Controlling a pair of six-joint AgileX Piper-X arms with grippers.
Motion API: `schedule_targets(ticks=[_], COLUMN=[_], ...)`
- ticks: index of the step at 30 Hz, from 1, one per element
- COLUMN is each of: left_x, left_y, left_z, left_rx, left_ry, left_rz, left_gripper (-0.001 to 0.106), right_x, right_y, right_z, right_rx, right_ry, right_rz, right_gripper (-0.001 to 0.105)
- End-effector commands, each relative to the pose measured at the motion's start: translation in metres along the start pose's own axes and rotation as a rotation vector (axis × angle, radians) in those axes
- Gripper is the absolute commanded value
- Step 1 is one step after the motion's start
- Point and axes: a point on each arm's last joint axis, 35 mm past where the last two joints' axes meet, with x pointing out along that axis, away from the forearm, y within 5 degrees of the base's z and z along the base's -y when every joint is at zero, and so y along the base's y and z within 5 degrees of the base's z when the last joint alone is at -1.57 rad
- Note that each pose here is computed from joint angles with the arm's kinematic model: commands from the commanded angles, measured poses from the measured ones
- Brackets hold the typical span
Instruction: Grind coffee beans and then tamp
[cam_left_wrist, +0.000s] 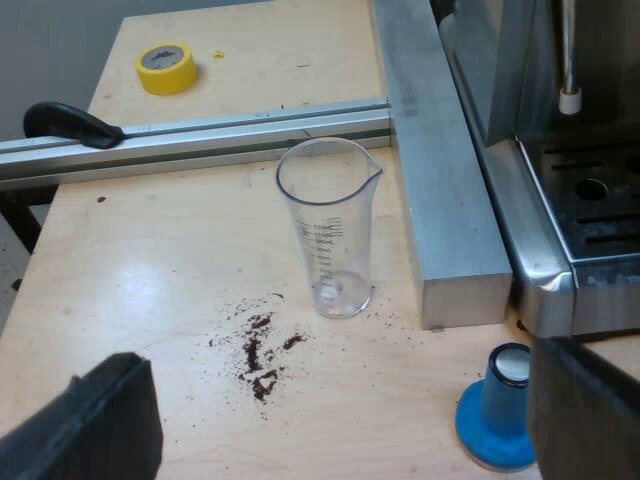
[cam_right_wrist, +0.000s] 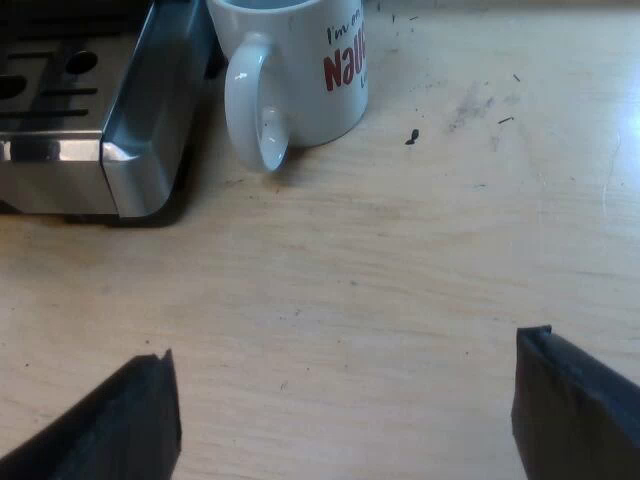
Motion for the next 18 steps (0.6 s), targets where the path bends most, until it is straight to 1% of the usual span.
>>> schedule_targets(ticks=[1,9,10,11,12,14,16,18], left_x=[0.002,0.002,0.002,0.002,0.002,0.0,-0.001,-0.002], left_y=[-0.001,-0.001,-0.002,-0.004,-0.005,-0.009,-0.011,-0.014], left_z=[0.002,0.002,0.002,0.003,0.003,0.006,0.01,0.013], left_rx=[-0.012,-0.012,-0.012,-0.012,-0.012,-0.012,-0.022,-0.019], left_ry=[-0.002,0.0,0.003,0.004,0.004,-0.008,-0.03,-0.056], left_rz=[-0.006,-0.016,-0.045,-0.099,-0.117,-0.214,-0.267,-0.333], left_gripper=[0.075,0.075,0.075,0.075,0.075,0.075,0.075,0.075], right_x=[-0.001,-0.001,-0.001,-0.001,-0.001,-0.006,-0.012,-0.017], right_y=[-0.001,-0.001,-0.001,-0.001,-0.001,-0.001,-0.002,-0.002], right_z=[0.003,0.003,0.003,0.003,0.003,0.007,0.01,0.015], right_rx=[0.002,0.009,0.024,0.029,0.028,0.027,0.017,-0.011], right_ry=[-0.01,-0.01,-0.01,-0.014,-0.014,-0.025,-0.031,-0.035], right_rz=[0.001,0.001,0.001,0.0,0.0,-0.001,-0.003,0.004], right_gripper=[0.07,0.07,0.07,0.07,0.07,0.07,0.07,0.07])
